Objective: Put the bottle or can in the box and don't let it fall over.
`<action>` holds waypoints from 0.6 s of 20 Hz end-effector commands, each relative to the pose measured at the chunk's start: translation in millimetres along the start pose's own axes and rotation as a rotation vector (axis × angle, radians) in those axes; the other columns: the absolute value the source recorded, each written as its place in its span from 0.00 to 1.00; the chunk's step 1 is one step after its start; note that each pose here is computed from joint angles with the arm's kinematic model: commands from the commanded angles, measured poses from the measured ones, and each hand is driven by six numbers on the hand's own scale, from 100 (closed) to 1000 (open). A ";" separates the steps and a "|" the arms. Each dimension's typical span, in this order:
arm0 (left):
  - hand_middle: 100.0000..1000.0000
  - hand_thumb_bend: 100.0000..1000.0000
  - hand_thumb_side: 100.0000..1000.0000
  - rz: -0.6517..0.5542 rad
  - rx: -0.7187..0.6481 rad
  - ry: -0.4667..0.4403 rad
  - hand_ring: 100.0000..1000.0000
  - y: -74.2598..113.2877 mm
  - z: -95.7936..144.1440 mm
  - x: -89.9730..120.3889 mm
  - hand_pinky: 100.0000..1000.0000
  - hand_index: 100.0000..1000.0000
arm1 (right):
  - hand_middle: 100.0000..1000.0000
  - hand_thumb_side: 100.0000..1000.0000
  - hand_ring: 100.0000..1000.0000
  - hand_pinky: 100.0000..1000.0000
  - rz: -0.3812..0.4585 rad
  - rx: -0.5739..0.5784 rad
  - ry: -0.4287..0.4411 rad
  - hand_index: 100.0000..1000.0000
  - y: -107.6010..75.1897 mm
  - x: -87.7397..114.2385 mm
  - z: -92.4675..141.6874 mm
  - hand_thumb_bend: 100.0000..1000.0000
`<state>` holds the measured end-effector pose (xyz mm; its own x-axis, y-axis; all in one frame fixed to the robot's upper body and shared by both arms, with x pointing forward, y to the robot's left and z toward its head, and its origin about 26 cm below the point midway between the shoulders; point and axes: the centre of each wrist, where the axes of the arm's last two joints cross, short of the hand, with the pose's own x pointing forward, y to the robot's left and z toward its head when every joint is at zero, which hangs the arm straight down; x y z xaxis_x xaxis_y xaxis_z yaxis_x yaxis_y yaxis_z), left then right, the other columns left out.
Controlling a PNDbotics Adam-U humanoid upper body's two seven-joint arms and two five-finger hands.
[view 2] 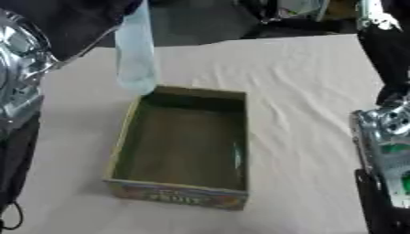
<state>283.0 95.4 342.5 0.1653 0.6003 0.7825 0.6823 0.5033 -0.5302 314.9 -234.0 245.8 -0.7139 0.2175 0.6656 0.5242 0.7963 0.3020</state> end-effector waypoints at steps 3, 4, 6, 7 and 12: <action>0.19 0.80 1.00 -0.015 -0.042 0.049 0.00 -11.3 2.0 -7.3 0.00 0.99 | 0.78 0.09 0.57 0.82 -0.024 -0.007 -0.024 0.78 0.6 9.2 -4.9 0.64; 0.19 0.79 1.00 -0.016 -0.046 0.063 0.00 -11.8 1.8 -9.9 0.00 0.99 | 0.78 0.09 0.57 0.82 -0.025 -0.007 -0.024 0.78 0.7 9.3 -5.0 0.64; 0.18 0.79 1.00 -0.015 -0.050 0.087 0.00 -12.3 1.7 -14.4 0.00 0.99 | 0.78 0.09 0.57 0.82 -0.026 -0.007 -0.024 0.78 0.8 9.4 -5.1 0.64; 0.18 0.78 1.00 -0.014 -0.050 0.099 0.00 -11.9 1.7 -16.8 0.00 0.99 | 0.78 0.09 0.57 0.82 -0.026 -0.009 -0.025 0.78 0.8 9.5 -5.3 0.64; 0.17 0.75 1.00 -0.008 -0.018 0.173 0.00 -2.2 1.4 -32.4 0.00 0.96 | 0.78 0.09 0.57 0.82 -0.023 -0.019 -0.027 0.78 -0.3 9.4 -6.5 0.64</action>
<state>278.9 78.4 314.0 0.2774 0.5174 0.8095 0.6947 0.4740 -0.5410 315.0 -234.5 246.1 -0.7120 0.2117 0.6695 0.5263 0.7921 0.3093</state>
